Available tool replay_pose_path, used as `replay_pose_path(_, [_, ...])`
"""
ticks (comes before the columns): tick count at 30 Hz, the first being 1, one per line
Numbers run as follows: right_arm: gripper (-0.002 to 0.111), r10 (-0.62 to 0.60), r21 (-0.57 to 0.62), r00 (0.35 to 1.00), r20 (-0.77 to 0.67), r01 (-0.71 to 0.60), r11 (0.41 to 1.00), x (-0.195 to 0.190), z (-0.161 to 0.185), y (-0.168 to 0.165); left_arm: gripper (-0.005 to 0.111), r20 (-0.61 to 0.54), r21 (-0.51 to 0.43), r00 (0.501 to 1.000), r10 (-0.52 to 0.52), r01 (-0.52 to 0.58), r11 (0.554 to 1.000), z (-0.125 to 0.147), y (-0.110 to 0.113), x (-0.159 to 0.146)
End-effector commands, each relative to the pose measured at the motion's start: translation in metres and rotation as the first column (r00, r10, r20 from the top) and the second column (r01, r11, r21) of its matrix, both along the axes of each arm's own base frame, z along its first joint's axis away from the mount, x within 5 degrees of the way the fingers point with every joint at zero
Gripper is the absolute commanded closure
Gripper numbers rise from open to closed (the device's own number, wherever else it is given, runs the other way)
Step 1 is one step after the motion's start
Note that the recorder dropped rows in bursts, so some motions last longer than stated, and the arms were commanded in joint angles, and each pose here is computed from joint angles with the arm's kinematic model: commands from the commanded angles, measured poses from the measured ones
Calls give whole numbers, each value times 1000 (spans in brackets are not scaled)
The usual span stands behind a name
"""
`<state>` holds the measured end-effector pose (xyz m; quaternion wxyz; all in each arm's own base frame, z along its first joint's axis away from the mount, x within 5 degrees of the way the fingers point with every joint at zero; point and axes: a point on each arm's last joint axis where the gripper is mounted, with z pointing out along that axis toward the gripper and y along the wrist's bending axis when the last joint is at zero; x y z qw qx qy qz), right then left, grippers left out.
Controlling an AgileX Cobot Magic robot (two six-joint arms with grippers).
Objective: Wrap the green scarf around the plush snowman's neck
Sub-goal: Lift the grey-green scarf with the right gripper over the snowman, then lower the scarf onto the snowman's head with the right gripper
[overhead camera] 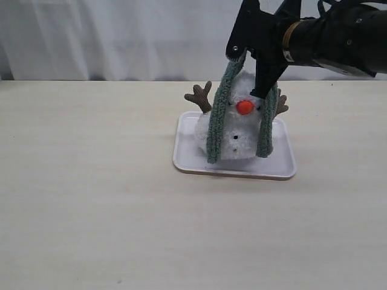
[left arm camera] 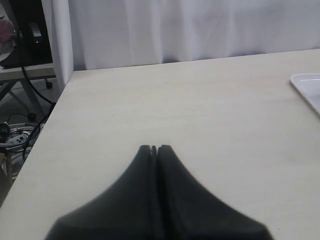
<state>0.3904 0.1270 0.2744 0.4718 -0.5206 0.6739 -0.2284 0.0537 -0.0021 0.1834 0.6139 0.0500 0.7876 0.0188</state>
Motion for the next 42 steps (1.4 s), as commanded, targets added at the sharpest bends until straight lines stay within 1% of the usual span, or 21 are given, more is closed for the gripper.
replay_pose_path(1, [104, -71, 77, 996, -50, 75, 994, 9, -13, -9, 107, 11, -6, 1000, -3, 3, 1000, 1, 0, 0])
replay_pose_path(8, [103, -94, 176, 989, -116, 114, 978, 13, -29, -4, 107, 11, -6, 1000, -3, 3, 1000, 1, 0, 0])
replay_pose_path(10, [99, -103, 215, 986, -128, 129, 968, 13, -29, -4, 107, 11, -6, 1000, -3, 3, 1000, 1, 0, 0])
replay_pose_path(16, [81, -138, 306, 976, -169, 185, 934, 11, -28, -2, 107, 11, -6, 1000, -3, 3, 1000, 1, 0, 0])
replay_pose_path(21, [62, -190, 408, 953, -237, 275, 870, 10, -27, -3, 107, 11, -6, 1000, -3, 3, 1000, 1, 0, 0])
replay_pose_path(23, [56, -220, 410, 937, -273, 320, 854, 8, -29, -5, 107, 11, -6, 1000, -3, 3, 1000, 1, 0, 0])
replay_pose_path(25, [51, -267, 382, 909, -320, 382, 842, 7, -30, -8, 107, 11, -6, 1000, -3, 3, 1000, 1, 0, 0])
replay_pose_path(28, [50, -344, 339, 854, -390, 480, 809, 6, -27, -14, 107, 11, -6, 1000, -3, 3, 1000, 1, 0, 0])
replay_pose_path(31, [50, -384, 329, 808, -447, 548, 769, 6, -19, -15, 107, 11, -6, 1000, -3, 3, 1000, 1, 0, 0])
replay_pose_path(32, [50, -387, 316, 800, -459, 554, 770, 6, -18, -15, 107, 11, -6, 1000, -3, 3, 1000, 1, 0, 0])
replay_pose_path(34, [50, -358, 318, 787, -502, 553, 770, 5, -13, -12, 107, 11, -6, 1000, -3, 3, 1000, 1, 0, 0])
replay_pose_path(39, [50, -238, 358, 748, -619, 539, 762, 0, 0, 2, 107, 11, -6, 1000, -3, 3, 1000, 1, 0, 0])
replay_pose_path(42, [50, -235, 344, 723, -650, 555, 757, -2, 8, 3, 107, 11, -6, 1000, -3, 3, 1000, 1, 0, 0])
